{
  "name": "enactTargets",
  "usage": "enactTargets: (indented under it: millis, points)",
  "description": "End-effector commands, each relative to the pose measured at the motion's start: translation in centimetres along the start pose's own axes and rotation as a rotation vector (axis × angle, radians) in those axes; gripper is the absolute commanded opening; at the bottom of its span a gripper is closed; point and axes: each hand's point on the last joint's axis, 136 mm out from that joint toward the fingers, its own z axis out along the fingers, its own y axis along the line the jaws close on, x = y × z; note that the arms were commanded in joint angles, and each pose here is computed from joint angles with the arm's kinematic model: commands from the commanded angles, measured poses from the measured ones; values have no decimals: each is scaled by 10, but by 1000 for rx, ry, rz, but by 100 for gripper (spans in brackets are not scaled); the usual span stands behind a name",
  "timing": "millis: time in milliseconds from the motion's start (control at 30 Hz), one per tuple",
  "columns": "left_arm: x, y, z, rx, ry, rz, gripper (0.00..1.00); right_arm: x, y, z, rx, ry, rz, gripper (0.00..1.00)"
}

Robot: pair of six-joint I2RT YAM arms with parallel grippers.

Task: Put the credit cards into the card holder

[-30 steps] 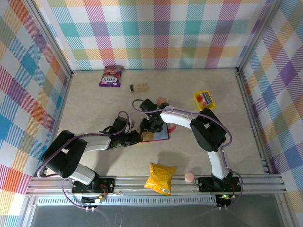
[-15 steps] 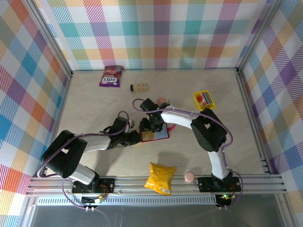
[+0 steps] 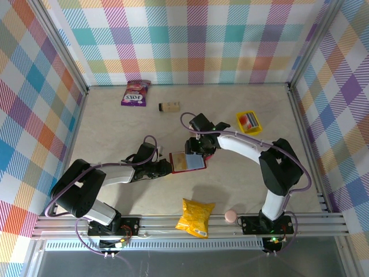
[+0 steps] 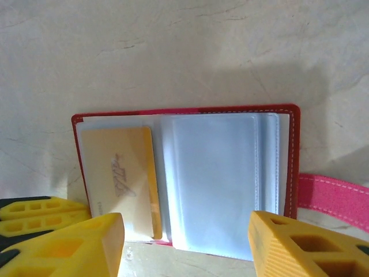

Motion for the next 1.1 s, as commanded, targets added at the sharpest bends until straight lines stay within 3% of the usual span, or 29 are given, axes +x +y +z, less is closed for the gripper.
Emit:
enactTargets:
  millis: [0, 433, 1067]
  points:
    - [-8, -7, -8, 23, -42, 28, 13, 12, 5, 9, -8, 77, -80, 57]
    - [-10, -12, -13, 42, -68, 43, 15, 4, -13, 29, 102, 87, -70, 59]
    - [-6, -8, -4, 39, -31, 23, 15, 12, -10, 51, 58, 165, -16, 61]
